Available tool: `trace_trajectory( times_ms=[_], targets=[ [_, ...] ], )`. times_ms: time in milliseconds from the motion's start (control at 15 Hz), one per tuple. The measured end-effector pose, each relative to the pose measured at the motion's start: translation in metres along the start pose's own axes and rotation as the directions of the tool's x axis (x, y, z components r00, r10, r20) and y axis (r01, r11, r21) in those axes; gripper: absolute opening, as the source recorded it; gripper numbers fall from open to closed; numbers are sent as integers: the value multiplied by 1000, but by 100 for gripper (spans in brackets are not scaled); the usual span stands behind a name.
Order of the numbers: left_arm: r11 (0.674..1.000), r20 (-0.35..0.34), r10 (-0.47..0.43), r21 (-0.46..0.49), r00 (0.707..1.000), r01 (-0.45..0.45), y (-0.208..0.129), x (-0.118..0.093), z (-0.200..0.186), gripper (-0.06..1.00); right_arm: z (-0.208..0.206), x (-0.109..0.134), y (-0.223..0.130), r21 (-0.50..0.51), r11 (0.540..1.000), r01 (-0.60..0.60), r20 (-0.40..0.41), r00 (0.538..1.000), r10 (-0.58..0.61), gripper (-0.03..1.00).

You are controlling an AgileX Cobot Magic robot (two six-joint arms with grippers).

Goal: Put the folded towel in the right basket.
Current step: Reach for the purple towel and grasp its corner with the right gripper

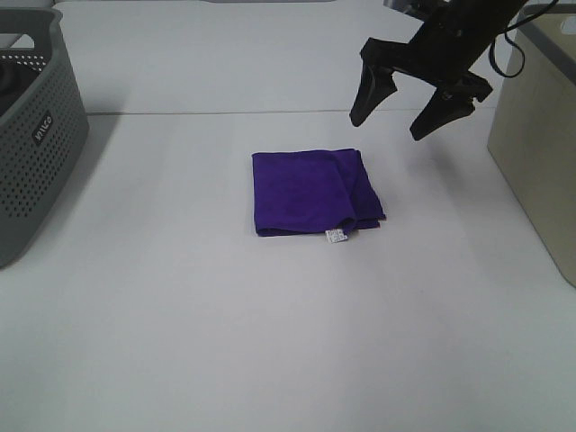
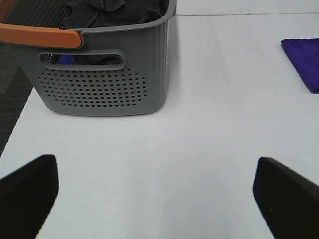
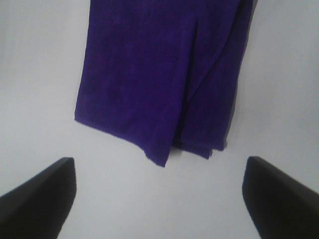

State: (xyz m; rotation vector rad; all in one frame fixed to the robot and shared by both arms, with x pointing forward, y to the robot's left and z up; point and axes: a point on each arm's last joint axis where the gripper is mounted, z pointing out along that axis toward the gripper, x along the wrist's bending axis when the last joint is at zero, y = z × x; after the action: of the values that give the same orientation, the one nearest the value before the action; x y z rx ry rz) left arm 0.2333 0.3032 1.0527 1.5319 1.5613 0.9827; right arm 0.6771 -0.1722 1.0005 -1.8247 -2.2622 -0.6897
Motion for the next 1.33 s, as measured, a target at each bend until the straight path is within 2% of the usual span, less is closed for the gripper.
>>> trace_trajectory(
  times_ms=[400,667,1133,1333],
  targets=[
    [1000,0,6,0,1000,-6,0,0,0,99,77,-34,19,31,999,-44,18,999,43,87],
    [1000,0,1,0,1000,-1,0,0,0,99,102,-47,14,61,996,-61,39,997,59,87],
    [1000,0,6,0,1000,-6,0,0,0,99,112,-52,14,68,995,-69,44,997,66,87],
    [1000,0,6,0,1000,-6,0,0,0,99,122,-50,13,77,990,-117,33,993,115,84]
  ],
)
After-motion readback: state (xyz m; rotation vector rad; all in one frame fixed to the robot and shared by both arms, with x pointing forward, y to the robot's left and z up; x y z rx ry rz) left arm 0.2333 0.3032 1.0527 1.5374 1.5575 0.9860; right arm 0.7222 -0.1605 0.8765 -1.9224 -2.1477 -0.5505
